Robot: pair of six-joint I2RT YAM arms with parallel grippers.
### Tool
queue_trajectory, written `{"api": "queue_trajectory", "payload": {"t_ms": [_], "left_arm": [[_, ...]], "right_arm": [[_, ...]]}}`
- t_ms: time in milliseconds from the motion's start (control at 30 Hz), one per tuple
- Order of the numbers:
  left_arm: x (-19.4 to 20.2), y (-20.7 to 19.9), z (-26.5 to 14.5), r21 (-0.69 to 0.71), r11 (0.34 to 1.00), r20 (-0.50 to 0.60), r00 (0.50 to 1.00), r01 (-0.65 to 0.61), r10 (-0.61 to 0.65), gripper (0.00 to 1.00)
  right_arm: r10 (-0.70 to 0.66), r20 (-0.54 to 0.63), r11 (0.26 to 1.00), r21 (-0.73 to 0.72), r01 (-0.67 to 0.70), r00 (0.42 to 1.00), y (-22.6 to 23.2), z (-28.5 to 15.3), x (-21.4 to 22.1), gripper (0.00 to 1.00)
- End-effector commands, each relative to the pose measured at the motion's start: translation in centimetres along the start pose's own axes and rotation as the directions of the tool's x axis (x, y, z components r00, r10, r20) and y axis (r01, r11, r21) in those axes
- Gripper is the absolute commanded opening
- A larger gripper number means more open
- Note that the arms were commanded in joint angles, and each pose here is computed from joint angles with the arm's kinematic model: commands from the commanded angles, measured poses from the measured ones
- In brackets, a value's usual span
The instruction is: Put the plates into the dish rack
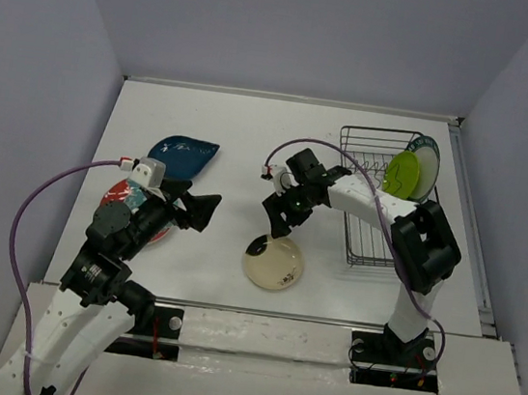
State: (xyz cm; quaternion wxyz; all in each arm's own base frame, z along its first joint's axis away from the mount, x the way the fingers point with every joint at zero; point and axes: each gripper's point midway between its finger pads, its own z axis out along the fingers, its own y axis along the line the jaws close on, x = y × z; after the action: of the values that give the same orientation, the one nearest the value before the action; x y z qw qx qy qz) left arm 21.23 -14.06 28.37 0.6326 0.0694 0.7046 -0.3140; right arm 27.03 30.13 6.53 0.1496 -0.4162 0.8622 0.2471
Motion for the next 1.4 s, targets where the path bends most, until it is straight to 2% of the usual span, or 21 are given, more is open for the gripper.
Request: {"api": "queue_trajectory", "payload": {"t_ms": [0, 233, 300, 333, 500, 533, 600, 633, 667, 767, 967, 1033, 1100, 1167, 1233, 1267, 1300, 1333, 1367], "left_arm": [[-2.9, -1.1, -0.4, 0.033, 0.999, 0.084, 0.996, -0.017, 0.014, 0.99], [-3.1, -1.3, -0.5, 0.04, 0.999, 0.093, 0.996, -0.02, 0.017, 0.99], [-3.1, -1.3, -0.6, 0.041, 0.999, 0.095, 0.995, -0.021, 0.017, 0.99], [-3.2, -1.3, -0.6, 0.041, 0.999, 0.097, 0.995, -0.021, 0.017, 0.99], [-3.4, -1.4, -0.8, 0.045, 0.999, 0.108, 0.994, -0.024, 0.019, 0.99], [-3.5, -1.4, -0.9, 0.044, 0.999, 0.11, 0.994, -0.024, 0.019, 0.99], [-3.6, -1.5, -0.9, 0.046, 0.999, 0.116, 0.993, -0.027, 0.021, 0.99], [-3.7, -1.5, -0.9, 0.046, 0.999, 0.118, 0.993, -0.029, 0.023, 0.99], [-3.7, -1.5, -1.0, 0.047, 0.998, 0.12, 0.992, -0.029, 0.023, 0.99], [-3.9, -1.6, -1.3, 0.048, 0.998, 0.131, 0.991, -0.03, 0.024, 0.99], [-4.1, -1.7, -1.5, 0.053, 0.998, 0.141, 0.99, -0.032, 0.024, 0.99], [-4.2, -1.8, -1.6, 0.06, 0.998, 0.143, 0.989, -0.031, 0.022, 0.99], [-4.4, -2.1, -1.9, 0.07, 0.997, 0.152, 0.988, -0.032, 0.021, 0.99], [-4.4, -2.1, -2.0, 0.073, 0.997, 0.156, 0.988, -0.033, 0.021, 0.99], [-4.4, -2.4, -2.2, 0.086, 0.996, 0.16, 0.987, -0.033, 0.019, 0.99], [-4.5, -2.5, -2.2, 0.09, 0.995, 0.161, 0.987, -0.034, 0.019, 0.99], [-4.5, -2.5, -2.3, 0.093, 0.995, 0.163, 0.986, -0.036, 0.021, 0.99], [-4.5, -2.7, -2.4, 0.1, 0.994, 0.164, 0.986, -0.037, 0.021, 0.99], [-4.5, -2.8, -2.4, 0.107, 0.994, 0.164, 0.986, -0.038, 0.02, 0.99]], "right_arm": [[-0.038, -0.031, 0.995, -0.089, 0.036, 0.999, 1.1, 0.3, 0.3, 0.71], [-0.028, -0.095, 0.989, -0.146, 0.014, 0.995, 1.1, 2.4, 2.2, 0.69], [-0.024, -0.102, 0.982, -0.191, 0.004, 0.994, 1.8, 2.7, 2.6, 0.65], [-0.02, -0.108, 0.979, -0.204, -0.003, 0.994, 2.0, 2.8, 2.9, 0.58], [-0.01, -0.101, 0.977, -0.214, -0.012, 0.995, 2.2, 3.1, 3.2, 0.4], [-0.008, -0.099, 0.979, -0.206, -0.013, 0.995, 2.0, 3.2, 3.2, 0.32], [-0.004, -0.086, 0.979, -0.203, -0.014, 0.996, 2.0, 3.3, 3.0, 0.23], [-0.002, -0.083, 0.982, -0.187, -0.013, 0.997, 1.7, 3.3, 2.9, 0.12], [-0.005, -0.069, 0.985, -0.173, -0.007, 0.998, 1.5, 3.4, 2.6, 0.08], [-0.001, -0.028, 0.994, -0.109, -0.002, 1.0, 0.8, 2.5, 1.3, 0.07], [-0.014, 0.178, 0.997, 0.078, 0.0, 0.984, -0.1, -2.9, -4.5, 0.07], [0.011, 0.253, 0.978, 0.197, -0.063, 0.967, -1.5, -5.2, -6.3, 0.07], [0.048, 0.385, 0.933, 0.311, -0.178, 0.922, -3.6, -9.8, -8.5, 0.07], [0.051, 0.499, 0.894, 0.364, -0.263, 0.865, -4.6, -14.7, -10.0, 0.07], [0.029, 0.608, 0.832, 0.425, -0.356, 0.794, -6.1, -20.5, -10.8, 0.07], [0.028, 0.621, 0.794, 0.463, -0.395, 0.784, -7.3, -21.5, -10.5, 0.07], [-0.002, 0.662, 0.753, 0.494, -0.434, 0.749, -7.6, -24.6, -10.7, 0.07], [-0.017, 0.686, 0.64, 0.567, -0.52, 0.728, -10.0, -27.5, -9.5, 0.07], [-0.013, 0.689, 0.56, 0.605, -0.565, 0.725, -11.1, -29.2, -8.3, 0.07]]}}
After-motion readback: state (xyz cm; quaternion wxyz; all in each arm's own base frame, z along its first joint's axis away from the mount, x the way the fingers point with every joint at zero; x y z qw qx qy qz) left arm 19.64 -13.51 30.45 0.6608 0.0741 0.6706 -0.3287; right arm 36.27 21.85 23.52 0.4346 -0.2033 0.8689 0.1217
